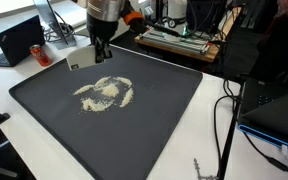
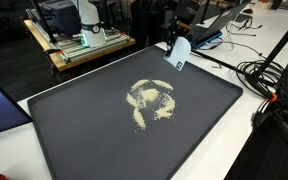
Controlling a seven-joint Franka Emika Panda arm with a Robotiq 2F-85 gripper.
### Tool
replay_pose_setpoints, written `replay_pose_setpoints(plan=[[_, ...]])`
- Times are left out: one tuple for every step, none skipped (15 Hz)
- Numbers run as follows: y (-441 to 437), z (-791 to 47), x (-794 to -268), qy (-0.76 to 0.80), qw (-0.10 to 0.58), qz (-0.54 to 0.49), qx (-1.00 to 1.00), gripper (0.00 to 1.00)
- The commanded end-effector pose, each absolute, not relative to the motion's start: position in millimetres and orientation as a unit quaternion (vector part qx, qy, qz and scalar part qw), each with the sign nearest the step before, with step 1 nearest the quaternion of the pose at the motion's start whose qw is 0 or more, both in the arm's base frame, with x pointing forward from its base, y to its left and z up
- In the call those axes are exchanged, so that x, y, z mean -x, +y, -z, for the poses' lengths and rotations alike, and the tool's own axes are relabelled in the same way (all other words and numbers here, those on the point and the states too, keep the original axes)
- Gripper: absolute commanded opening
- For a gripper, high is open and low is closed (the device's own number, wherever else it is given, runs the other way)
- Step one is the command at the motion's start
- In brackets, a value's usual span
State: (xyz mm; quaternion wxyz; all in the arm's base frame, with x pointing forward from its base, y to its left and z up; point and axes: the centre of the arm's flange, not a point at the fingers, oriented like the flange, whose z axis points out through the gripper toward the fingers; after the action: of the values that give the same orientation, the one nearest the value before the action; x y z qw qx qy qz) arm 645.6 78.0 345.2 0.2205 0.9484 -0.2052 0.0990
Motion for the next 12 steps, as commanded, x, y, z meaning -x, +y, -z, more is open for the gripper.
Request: replay_pose_setpoints(plan=[[79.5,-342.8,-649.4,-0.205,0.223,-0.099,-0.948,0.04],[79.8,-340.8,-651.9,-0.204,0.224,-0.099,-0.948,0.04],[79.4,-340.3,-653.3,-0.205,0.224,-0.099,-0.948,0.04],[78.9,-340.6,-654.2,-0.206,0.225,-0.099,-0.947,0.04],[78.7,-341.0,-654.4,-0.206,0.225,-0.099,-0.947,0.04],[78.7,-341.2,-654.4,-0.206,0.225,-0.099,-0.947,0.01],[79.0,-335.1,-659.1,-0.21,0.23,-0.097,-0.945,0.01],[81.4,-327.8,-663.3,-0.214,0.242,-0.091,-0.942,0.01],[84.1,-319.3,-667.0,-0.215,0.255,-0.086,-0.939,0.01],[87.6,-312.0,-668.5,-0.209,0.257,-0.079,-0.94,0.01],[92.6,-303.6,-670.9,-0.205,0.268,-0.075,-0.938,0.01],[97.8,-296.4,-672.2,-0.198,0.272,-0.071,-0.939,0.01]])
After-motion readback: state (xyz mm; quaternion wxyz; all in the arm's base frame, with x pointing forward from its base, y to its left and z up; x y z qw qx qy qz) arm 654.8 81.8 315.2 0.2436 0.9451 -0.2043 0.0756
